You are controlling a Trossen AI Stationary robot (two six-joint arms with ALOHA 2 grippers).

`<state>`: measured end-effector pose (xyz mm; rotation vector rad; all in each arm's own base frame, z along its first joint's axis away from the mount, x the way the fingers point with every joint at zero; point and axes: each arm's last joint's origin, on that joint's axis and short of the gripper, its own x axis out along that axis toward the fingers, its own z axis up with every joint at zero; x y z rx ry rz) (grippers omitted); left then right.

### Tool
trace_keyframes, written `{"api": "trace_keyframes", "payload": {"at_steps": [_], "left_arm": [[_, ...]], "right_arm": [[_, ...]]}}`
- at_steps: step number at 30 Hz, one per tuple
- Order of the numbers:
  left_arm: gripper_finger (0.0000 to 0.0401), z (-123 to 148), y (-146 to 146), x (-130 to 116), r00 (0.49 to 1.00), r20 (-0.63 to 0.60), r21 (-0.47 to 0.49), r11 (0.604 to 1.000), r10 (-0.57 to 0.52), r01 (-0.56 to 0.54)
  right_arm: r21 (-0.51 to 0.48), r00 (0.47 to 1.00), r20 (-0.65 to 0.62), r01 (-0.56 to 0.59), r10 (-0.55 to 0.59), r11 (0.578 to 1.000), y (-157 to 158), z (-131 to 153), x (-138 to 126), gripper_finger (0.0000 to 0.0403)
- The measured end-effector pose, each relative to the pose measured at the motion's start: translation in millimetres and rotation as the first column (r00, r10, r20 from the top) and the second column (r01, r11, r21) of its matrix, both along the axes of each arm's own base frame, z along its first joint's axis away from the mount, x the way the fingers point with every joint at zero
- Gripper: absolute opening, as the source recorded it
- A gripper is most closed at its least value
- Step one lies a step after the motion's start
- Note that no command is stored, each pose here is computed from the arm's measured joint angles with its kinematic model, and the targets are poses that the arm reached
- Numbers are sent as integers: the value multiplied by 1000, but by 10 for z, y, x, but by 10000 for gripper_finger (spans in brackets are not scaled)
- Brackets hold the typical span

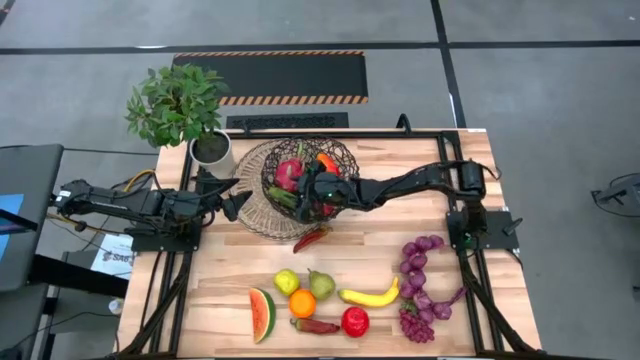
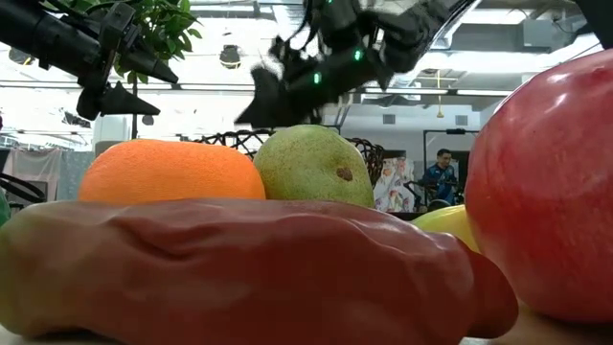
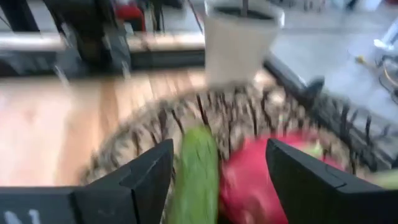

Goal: Build produce basket
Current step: Put the banana into the wire basket

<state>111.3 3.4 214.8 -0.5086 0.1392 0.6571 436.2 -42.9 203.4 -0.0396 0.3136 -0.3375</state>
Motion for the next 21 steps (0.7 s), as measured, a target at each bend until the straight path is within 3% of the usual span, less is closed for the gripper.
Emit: {"api": "trace_keyframes", "payload": {"at_steps": [7, 12, 17, 21], "left_arm": [[368, 1, 2, -1, 1000, 1, 3, 1000, 8, -8], [368, 0, 2, -1, 1000, 1, 2, 1000, 8, -8], [368, 0, 2, -1, 1000, 0, 2, 1000, 8, -8], [368, 0, 2, -1, 1000, 1, 2, 1000, 9, -9]], "right_arm": [[-38, 1000, 2, -23, 23, 999, 74, 640, -308, 276], [33, 999, -46, -20, 21, 999, 183, 1047, -692, 276], [146, 981, -188, -24, 51, 989, 432, 1202, -1085, 276], [261, 950, -302, 0, 81, 965, 708, 1165, -1336, 276]]}}
